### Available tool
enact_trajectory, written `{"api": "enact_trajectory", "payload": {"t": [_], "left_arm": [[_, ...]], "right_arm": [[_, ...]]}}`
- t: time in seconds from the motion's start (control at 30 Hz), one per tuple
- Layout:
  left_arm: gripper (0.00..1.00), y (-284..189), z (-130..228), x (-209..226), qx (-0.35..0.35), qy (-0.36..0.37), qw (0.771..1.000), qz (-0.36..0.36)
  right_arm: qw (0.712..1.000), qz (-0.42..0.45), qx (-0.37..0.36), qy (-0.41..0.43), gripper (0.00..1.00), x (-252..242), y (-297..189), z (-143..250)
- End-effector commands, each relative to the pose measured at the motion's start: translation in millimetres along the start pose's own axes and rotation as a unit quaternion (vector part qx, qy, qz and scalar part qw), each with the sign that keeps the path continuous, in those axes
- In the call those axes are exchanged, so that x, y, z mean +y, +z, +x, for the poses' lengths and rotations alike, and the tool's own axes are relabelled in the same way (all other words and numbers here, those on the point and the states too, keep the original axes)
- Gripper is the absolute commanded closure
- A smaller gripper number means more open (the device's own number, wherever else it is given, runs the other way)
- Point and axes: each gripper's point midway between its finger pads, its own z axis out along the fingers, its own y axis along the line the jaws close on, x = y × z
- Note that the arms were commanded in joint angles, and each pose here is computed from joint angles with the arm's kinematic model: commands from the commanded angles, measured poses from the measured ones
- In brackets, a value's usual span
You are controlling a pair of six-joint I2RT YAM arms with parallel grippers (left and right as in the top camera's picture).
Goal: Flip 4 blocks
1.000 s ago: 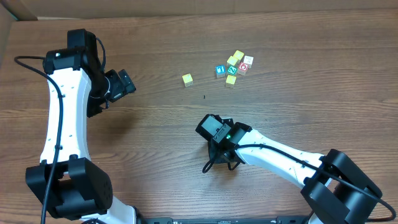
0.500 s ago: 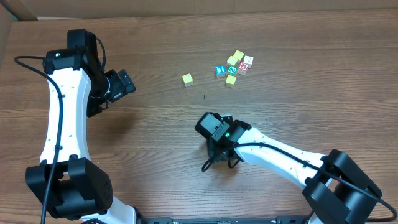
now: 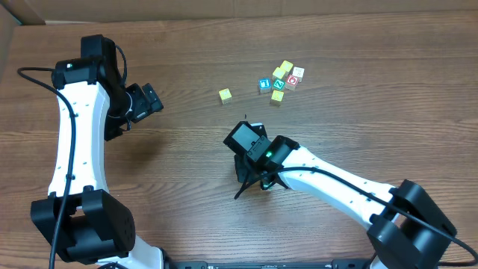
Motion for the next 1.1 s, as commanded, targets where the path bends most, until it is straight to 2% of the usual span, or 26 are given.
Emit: {"api": "enact_trajectory", "payload": {"t": [0.0, 0.2, 0.6, 0.73, 1.07], "left_arm": [[0.00, -3.3, -3.9, -1.4, -0.007, -0.005, 1.000, 0.000], [0.00, -3.3, -3.9, -1.4, -0.007, -0.005, 1.000, 0.000], [0.00, -3.3, -3.9, -1.4, -0.007, -0.005, 1.000, 0.000], [0.00, -3.3, -3.9, -1.4, -0.007, -0.005, 1.000, 0.000], [0.00, -3.3, -3.9, -1.4, -0.007, -0.005, 1.000, 0.000]], "right_arm": [[1.000, -0.003, 0.012, -0.010, 0.76, 7.2, 14.0, 10.3], [1.000, 0.002, 0.014, 0.005, 0.94, 3.7, 18.7, 14.3], [0.998, 0.033, 0.039, 0.027, 0.95, -19.1, 32.4, 38.2], [0.997, 0.069, 0.035, 0.025, 0.95, -34.3, 31.5, 39.2], [0.994, 0.100, 0.023, -0.019, 0.92, -46.6, 29.7, 34.7]]}}
